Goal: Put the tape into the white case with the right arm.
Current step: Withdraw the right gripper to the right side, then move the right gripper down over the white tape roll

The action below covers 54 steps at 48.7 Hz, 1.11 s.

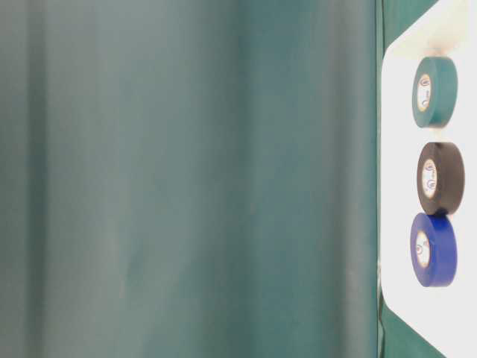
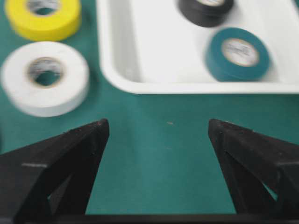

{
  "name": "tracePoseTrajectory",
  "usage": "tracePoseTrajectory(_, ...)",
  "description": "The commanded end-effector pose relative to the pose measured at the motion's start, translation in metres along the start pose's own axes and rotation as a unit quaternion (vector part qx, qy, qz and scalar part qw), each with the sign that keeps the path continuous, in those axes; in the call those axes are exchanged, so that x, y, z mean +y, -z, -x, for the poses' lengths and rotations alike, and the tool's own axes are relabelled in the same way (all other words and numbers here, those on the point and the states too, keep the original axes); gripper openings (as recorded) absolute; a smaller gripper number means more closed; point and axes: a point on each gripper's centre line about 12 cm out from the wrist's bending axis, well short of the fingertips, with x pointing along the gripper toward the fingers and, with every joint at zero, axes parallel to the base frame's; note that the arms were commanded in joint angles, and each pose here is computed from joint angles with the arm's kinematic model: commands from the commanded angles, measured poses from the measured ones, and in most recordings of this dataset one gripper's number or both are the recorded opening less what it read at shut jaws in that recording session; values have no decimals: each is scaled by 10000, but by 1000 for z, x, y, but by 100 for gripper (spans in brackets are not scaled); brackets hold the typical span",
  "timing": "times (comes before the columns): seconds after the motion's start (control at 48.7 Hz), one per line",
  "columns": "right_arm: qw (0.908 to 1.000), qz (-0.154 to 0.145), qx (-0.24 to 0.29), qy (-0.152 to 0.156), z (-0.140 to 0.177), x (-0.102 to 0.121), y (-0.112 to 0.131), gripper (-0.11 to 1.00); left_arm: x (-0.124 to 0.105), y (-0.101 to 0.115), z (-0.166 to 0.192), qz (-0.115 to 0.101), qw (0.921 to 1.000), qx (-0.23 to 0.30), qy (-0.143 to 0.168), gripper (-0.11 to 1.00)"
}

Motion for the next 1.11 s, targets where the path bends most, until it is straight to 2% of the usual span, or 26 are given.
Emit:
tracePoseTrajectory(0.0,9996,106,-55,-263,-1,9,-5,73,0,-4,-1,0,10000,-8,0,0)
tracePoseTrajectory(0.185,9962,383,-2,-785,1,29,-2,73,0,-5,-1,0,10000,-15,0,0)
tracePoseTrajectory(0.308,9939,513,104,-972,1,37,1,73,0,-4,-1,9,10000,-8,-8,0)
tracePoseTrajectory(0.841,9933,572,305,-961,-3,39,1,73,0,-5,-1,0,10000,-15,0,0)
tracePoseTrajectory(1.088,9923,550,569,-954,-15,42,-3,73,0,-5,-1,8,10000,-15,0,0)
